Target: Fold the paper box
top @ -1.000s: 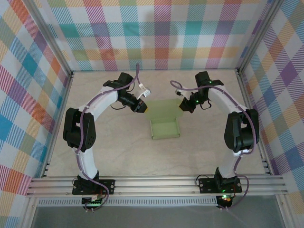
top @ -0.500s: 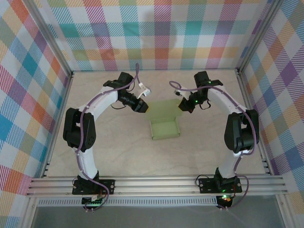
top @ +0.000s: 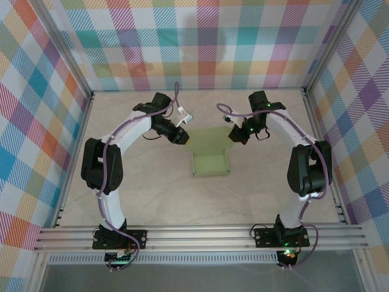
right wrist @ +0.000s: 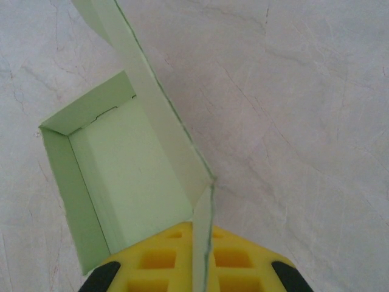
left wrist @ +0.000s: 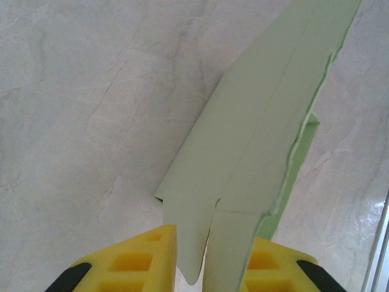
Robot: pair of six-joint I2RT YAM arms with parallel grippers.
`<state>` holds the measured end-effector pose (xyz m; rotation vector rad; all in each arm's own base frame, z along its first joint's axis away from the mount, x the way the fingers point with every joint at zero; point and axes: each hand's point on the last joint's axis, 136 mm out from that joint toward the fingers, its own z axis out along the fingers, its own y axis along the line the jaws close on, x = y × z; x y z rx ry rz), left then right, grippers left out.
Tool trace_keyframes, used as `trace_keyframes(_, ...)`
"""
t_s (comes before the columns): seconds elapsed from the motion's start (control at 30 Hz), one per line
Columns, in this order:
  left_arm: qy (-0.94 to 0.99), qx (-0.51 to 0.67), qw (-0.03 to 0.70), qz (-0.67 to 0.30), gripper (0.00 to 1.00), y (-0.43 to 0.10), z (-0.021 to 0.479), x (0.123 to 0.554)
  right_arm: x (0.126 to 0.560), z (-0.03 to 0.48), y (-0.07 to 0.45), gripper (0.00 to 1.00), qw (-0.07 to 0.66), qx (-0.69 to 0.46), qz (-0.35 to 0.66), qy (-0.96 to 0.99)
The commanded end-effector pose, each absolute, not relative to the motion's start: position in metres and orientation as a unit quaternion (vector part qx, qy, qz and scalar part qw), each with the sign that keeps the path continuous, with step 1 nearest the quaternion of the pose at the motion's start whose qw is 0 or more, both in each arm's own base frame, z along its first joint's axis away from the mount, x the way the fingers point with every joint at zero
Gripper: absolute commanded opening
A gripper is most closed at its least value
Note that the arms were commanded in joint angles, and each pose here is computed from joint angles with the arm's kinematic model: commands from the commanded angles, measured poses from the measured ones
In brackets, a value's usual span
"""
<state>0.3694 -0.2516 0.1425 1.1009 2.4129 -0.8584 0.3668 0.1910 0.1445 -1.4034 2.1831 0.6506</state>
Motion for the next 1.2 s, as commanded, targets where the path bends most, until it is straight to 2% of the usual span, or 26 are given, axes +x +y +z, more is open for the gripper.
trace_keyframes(0.0,0.852,0.391,0.174,-0.302,0.19,-0.254,0.143,0.369,0.364,0.162,0.198,0.0,0.251,-0.519,0.244,0.779)
trace_keyframes(0.13,0.85,0.39,0.174,-0.309,0.03,-0.256,0.143,0.369,0.364,0.162,0.199,0.0,0.251,-0.518,0.246,0.78)
trace_keyframes(0.2,0.848,0.39,0.176,-0.313,0.0,-0.258,0.144,0.369,0.364,0.162,0.199,0.0,0.252,-0.516,0.246,0.781)
trace_keyframes(0.47,0.856,0.373,0.196,-0.298,0.0,-0.265,0.149,0.373,0.377,0.169,0.198,0.0,0.284,-0.479,0.202,0.806)
trace_keyframes(0.73,0.887,0.323,0.225,-0.242,0.0,-0.27,0.148,0.39,0.393,0.186,0.2,0.0,0.338,-0.383,0.155,0.846)
trace_keyframes(1.17,0.905,0.23,0.272,-0.232,0.0,-0.28,0.169,0.402,0.378,0.185,0.212,0.0,0.412,-0.283,0.082,0.862)
